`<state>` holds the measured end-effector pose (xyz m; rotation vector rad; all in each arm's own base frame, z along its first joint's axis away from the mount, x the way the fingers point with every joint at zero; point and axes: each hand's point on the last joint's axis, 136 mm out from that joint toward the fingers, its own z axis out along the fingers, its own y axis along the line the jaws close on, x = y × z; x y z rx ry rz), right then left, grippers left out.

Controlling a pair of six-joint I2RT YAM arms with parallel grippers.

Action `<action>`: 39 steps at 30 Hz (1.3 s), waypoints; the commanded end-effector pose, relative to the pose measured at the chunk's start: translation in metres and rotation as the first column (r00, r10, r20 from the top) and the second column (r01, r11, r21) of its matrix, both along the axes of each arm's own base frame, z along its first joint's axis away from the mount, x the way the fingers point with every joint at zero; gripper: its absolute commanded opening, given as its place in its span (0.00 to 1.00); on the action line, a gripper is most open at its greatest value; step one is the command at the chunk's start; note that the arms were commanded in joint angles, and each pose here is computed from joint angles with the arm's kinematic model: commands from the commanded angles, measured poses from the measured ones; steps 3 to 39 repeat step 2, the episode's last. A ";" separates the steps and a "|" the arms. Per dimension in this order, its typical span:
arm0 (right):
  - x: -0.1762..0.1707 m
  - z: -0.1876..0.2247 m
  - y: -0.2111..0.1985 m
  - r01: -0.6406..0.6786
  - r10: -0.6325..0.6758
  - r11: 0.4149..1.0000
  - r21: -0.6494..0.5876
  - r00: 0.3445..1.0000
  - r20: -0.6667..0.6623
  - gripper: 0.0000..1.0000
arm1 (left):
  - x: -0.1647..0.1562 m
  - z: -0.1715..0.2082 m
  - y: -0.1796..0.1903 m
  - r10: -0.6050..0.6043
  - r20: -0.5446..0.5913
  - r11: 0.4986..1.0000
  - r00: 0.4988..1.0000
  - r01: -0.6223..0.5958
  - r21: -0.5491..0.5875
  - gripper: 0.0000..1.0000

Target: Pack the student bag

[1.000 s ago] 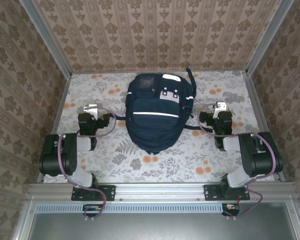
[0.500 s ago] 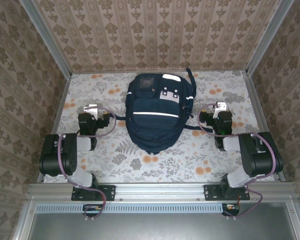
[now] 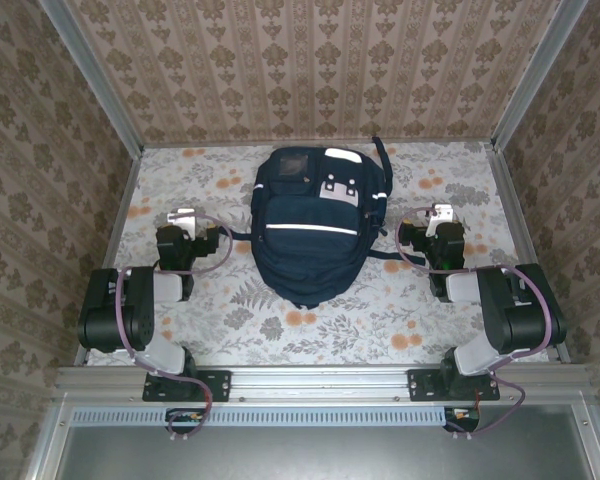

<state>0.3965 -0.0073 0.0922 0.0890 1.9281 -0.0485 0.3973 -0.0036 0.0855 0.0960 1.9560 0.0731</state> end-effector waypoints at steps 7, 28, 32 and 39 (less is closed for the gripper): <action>0.002 0.006 -0.002 0.014 -0.014 1.000 -0.018 1.000 0.015 1.00 | 0.003 0.009 0.000 0.002 0.024 1.000 1.000 -0.002 0.003 1.00; 0.002 0.006 -0.002 0.014 -0.014 1.000 -0.018 1.000 0.015 1.00 | 0.003 0.009 0.000 0.002 0.024 1.000 1.000 -0.002 0.003 1.00; 0.002 0.006 -0.002 0.014 -0.014 1.000 -0.018 1.000 0.015 1.00 | 0.003 0.009 0.000 0.002 0.024 1.000 1.000 -0.002 0.003 1.00; 0.002 0.006 -0.002 0.014 -0.014 1.000 -0.018 1.000 0.015 1.00 | 0.003 0.009 0.000 0.002 0.024 1.000 1.000 -0.002 0.003 1.00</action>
